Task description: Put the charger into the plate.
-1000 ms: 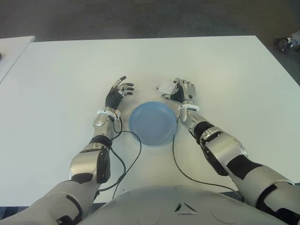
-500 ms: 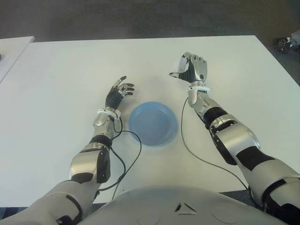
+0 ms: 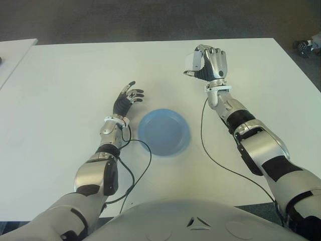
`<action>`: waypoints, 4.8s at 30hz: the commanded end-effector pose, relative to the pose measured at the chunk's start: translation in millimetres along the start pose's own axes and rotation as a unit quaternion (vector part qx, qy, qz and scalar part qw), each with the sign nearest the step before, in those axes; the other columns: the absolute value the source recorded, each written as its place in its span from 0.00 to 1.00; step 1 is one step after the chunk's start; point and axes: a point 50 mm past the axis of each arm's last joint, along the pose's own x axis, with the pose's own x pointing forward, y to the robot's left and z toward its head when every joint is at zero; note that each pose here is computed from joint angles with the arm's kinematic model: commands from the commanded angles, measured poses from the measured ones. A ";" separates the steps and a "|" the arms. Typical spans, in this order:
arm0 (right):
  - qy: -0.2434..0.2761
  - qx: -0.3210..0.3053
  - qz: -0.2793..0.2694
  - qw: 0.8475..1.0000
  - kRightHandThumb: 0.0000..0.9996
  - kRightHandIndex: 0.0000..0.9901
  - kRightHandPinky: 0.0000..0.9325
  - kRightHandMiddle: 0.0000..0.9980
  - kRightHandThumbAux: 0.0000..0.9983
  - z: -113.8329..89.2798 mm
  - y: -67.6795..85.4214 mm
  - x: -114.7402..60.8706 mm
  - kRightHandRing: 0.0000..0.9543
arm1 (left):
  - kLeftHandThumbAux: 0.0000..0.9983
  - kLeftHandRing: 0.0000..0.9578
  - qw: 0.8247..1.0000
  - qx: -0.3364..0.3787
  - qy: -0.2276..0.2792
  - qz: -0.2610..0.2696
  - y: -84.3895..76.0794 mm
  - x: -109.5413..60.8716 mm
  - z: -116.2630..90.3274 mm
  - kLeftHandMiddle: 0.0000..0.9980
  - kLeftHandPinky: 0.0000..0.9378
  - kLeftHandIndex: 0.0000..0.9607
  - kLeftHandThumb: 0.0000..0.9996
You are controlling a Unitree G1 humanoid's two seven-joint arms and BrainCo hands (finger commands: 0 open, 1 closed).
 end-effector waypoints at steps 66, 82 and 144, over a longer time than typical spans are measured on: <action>-0.225 0.123 0.206 0.944 0.85 0.40 0.92 0.54 0.68 87.6 -18.7 -108.6 0.89 | 0.51 0.41 0.998 0.009 0.060 0.021 -4.7 -6.3 -20.1 0.38 0.43 0.15 0.07; -0.206 0.161 0.225 0.939 0.85 0.41 0.81 0.55 0.68 89.1 -23.9 -108.8 0.82 | 0.52 0.41 0.997 0.008 0.066 0.026 -4.2 -5.3 -20.4 0.38 0.42 0.15 0.08; 0.001 0.226 0.144 0.963 0.17 0.00 0.00 0.00 0.39 17.6 -2.4 -57.3 0.00 | 0.52 0.48 0.998 0.003 0.059 0.003 -2.9 -7.8 -19.3 0.48 0.46 0.17 0.10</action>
